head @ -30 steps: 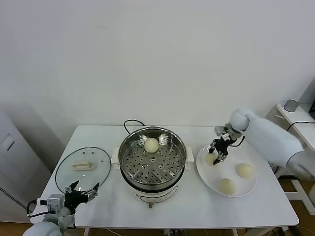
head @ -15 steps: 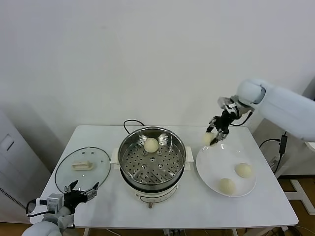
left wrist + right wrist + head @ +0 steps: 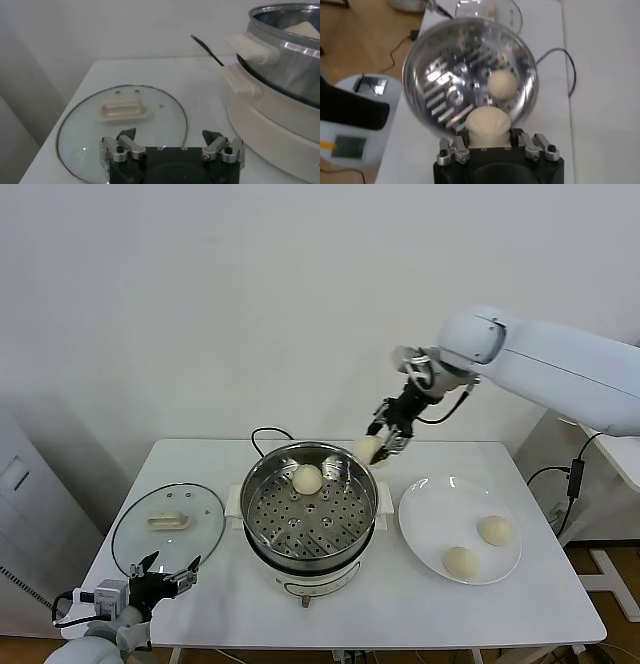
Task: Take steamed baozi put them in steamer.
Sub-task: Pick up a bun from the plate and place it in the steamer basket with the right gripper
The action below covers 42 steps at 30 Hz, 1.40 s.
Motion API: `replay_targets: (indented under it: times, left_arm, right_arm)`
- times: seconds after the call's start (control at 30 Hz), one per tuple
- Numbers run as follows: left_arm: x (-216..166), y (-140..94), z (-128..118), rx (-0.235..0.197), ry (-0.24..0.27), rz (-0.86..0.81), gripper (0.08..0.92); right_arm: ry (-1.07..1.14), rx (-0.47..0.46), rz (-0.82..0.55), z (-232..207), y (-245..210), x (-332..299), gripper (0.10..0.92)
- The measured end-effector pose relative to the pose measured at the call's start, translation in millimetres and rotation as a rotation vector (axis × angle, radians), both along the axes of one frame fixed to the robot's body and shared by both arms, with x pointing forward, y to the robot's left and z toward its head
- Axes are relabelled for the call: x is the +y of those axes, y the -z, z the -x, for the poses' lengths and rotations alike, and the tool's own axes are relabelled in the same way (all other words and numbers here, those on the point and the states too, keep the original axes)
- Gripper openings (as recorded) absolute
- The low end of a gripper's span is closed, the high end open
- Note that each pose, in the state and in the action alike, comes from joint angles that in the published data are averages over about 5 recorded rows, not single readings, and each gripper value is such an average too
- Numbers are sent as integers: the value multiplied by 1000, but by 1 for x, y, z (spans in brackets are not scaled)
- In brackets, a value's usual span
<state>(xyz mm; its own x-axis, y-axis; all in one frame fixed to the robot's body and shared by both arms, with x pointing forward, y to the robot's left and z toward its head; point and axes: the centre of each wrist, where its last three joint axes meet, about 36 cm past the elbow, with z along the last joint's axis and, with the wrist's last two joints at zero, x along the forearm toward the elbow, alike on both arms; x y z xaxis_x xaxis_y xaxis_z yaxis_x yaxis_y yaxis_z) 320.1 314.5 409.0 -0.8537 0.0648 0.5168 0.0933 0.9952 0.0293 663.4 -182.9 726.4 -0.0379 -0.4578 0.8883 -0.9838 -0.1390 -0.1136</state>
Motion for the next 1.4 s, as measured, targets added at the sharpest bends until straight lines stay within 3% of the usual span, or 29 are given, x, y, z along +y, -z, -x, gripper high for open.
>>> replay_targets:
  times: [0.63,1.4]
  left_arm:
    - [3,3,-3,-3,-6,0,823]
    - [14,5,-8,-3,-5,-7,823]
  right_arm:
    - [7,39,21,8,76,119,509]
    - [41,35,69,17,140,163,510]
